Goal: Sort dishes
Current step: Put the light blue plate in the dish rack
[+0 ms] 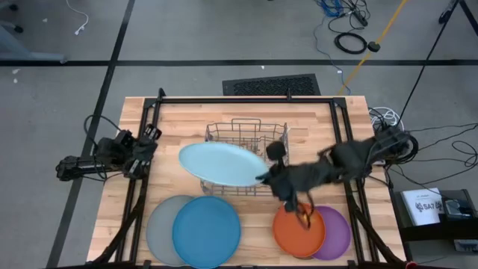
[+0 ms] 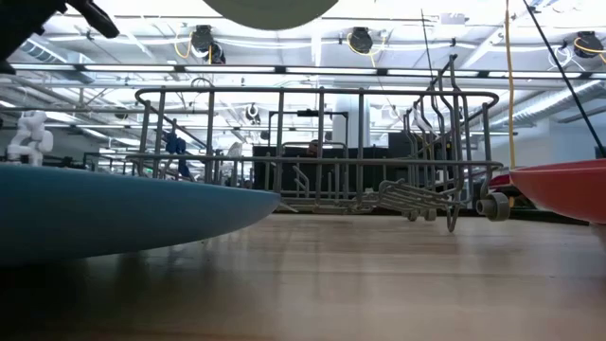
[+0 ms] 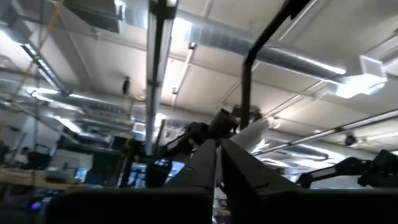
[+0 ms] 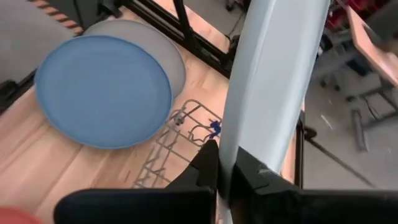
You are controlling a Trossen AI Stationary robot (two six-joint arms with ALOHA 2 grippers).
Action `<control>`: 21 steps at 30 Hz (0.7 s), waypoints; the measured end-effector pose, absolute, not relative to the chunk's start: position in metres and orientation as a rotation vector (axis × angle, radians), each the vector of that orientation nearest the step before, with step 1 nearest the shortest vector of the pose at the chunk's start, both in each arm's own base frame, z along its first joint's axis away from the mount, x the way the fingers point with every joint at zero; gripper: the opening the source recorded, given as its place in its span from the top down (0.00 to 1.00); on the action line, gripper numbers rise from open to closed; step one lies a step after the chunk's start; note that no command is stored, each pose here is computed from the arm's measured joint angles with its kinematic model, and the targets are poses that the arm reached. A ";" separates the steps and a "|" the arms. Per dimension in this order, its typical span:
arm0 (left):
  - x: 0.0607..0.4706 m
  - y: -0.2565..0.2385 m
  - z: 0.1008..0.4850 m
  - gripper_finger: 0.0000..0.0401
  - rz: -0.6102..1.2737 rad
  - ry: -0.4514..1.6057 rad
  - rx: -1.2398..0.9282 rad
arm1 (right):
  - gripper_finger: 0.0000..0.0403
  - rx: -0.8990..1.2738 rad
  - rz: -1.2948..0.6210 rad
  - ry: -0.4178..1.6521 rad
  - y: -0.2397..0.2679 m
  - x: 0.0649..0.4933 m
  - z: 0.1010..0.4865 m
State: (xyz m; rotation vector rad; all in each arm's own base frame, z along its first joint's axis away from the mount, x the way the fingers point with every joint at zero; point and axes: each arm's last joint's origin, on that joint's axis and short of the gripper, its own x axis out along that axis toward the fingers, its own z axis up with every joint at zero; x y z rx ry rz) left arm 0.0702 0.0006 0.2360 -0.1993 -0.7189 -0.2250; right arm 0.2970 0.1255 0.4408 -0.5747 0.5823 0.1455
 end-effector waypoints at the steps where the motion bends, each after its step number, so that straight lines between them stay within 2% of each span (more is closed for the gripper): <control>1: 0.071 0.001 0.236 0.89 -0.208 -0.718 -0.205 | 0.99 -0.588 0.165 0.574 0.116 0.295 0.445; 6: 0.071 0.002 0.236 0.71 -0.161 -0.723 -0.198 | 0.99 -0.599 0.206 0.551 0.063 0.292 0.459; 11: 0.071 0.002 0.236 0.54 -0.153 -0.725 -0.171 | 0.99 -0.591 0.280 0.611 0.019 0.295 0.454; 15: 0.071 0.002 0.236 0.49 -0.156 -0.725 -0.172 | 0.99 -0.555 0.346 0.617 -0.009 0.296 0.450; 21: 0.071 0.002 0.236 0.49 -0.163 -0.724 -0.179 | 0.99 -0.492 0.425 0.562 -0.030 0.294 0.451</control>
